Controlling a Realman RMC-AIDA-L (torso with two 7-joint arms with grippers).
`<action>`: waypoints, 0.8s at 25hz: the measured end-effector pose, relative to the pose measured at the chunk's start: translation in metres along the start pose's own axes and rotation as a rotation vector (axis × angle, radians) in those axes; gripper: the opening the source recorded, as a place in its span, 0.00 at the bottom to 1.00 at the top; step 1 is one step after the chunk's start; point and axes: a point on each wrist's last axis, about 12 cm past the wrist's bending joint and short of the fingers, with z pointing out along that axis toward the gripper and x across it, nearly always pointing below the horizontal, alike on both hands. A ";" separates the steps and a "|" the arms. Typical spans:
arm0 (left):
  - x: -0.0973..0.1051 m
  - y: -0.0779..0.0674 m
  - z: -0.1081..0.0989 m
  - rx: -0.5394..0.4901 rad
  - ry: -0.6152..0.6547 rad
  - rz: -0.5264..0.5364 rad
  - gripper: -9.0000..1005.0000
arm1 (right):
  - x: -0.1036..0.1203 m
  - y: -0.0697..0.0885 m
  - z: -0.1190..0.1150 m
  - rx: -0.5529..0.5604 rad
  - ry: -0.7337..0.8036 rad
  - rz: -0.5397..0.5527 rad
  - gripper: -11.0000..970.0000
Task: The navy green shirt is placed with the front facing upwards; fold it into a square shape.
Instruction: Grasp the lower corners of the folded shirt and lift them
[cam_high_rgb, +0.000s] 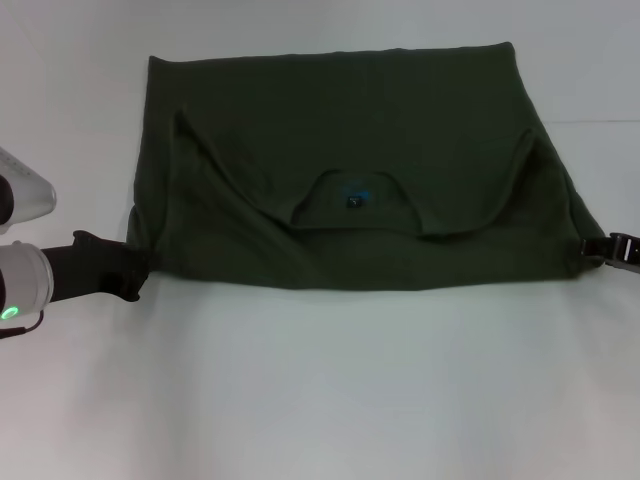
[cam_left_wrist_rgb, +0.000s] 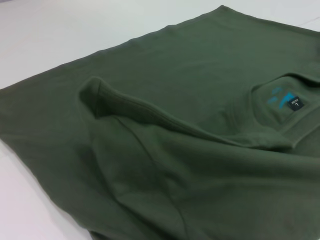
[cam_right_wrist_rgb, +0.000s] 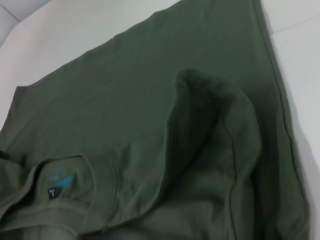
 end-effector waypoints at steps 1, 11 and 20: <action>0.000 0.000 0.000 0.001 0.000 0.000 0.01 | 0.001 -0.001 -0.001 0.003 0.001 -0.001 0.52; 0.007 -0.004 -0.004 0.030 -0.004 -0.060 0.01 | 0.011 -0.008 -0.008 -0.011 -0.014 -0.023 0.15; 0.021 -0.003 -0.028 0.115 -0.097 -0.217 0.01 | 0.033 -0.019 -0.036 -0.095 -0.071 -0.015 0.05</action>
